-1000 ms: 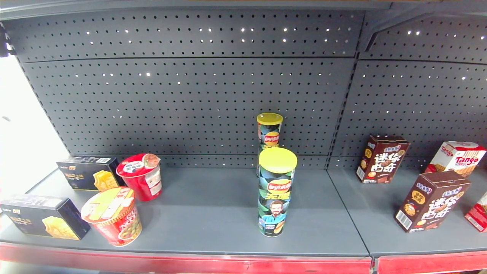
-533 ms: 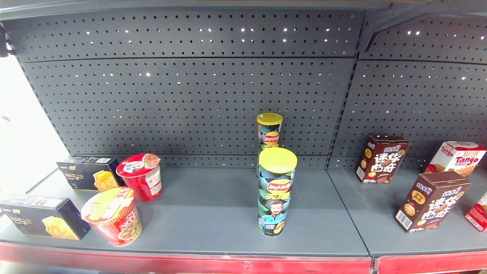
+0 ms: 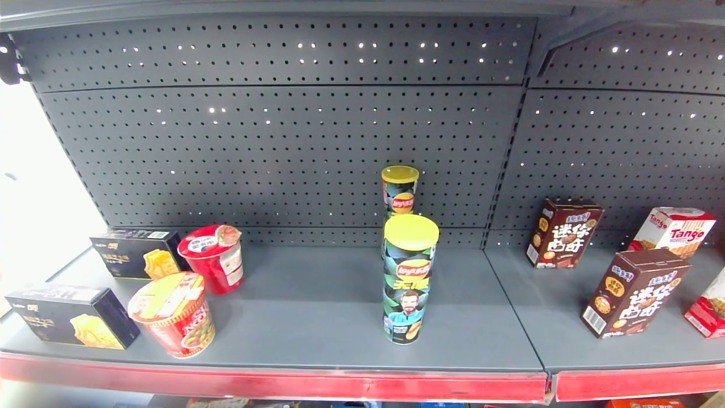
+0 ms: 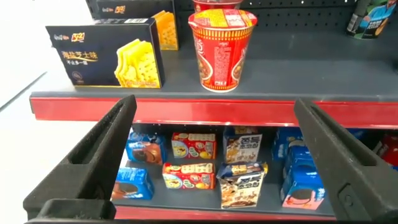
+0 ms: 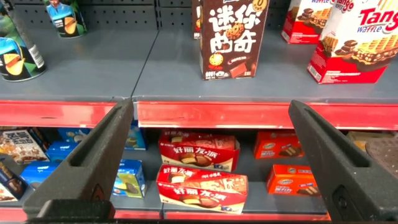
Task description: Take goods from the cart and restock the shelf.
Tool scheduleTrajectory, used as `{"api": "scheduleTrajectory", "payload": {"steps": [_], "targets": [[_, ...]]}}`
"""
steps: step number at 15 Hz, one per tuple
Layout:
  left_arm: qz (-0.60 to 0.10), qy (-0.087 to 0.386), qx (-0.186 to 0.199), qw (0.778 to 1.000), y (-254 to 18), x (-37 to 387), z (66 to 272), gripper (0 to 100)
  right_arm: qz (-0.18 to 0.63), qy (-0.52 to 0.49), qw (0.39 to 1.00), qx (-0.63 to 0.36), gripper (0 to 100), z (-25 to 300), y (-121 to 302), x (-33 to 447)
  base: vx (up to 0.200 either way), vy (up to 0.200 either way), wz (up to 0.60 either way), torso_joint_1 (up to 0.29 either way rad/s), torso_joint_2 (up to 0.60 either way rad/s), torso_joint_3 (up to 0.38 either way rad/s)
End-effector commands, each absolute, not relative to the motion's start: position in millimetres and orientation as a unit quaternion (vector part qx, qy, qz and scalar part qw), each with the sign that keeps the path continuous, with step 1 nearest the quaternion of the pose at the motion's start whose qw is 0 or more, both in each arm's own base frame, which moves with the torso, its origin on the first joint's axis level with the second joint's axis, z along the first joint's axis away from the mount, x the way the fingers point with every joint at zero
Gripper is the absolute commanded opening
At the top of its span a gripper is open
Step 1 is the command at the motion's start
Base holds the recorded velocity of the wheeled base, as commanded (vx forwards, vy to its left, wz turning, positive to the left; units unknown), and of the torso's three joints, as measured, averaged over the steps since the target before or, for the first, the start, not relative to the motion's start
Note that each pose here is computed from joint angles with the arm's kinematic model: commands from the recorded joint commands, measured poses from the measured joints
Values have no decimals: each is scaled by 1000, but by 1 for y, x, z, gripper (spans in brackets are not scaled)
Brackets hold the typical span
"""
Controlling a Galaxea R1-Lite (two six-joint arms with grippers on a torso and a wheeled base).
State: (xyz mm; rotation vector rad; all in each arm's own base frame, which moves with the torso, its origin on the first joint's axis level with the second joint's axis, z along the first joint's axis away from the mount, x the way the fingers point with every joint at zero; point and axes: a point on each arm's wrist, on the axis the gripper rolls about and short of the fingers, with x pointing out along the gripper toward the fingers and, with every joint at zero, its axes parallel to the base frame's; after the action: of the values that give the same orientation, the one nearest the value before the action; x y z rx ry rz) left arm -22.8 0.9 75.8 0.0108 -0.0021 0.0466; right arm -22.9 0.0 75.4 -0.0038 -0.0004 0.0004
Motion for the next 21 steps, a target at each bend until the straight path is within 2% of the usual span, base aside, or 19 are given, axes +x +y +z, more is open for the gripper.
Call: {"api": "scheduleTrajectory", "payload": {"steps": [1,21], "targets": [[21,-1,8,1000,1,-23,76,100,1,1,1000,-2,100,75,0,-23,0,-200,0,-12,2,7],[21,-1,0,1000,1,-23,76,100,1,1,1000,-2,100,75,0,-23,0,-10,0,0,0,0]]}}
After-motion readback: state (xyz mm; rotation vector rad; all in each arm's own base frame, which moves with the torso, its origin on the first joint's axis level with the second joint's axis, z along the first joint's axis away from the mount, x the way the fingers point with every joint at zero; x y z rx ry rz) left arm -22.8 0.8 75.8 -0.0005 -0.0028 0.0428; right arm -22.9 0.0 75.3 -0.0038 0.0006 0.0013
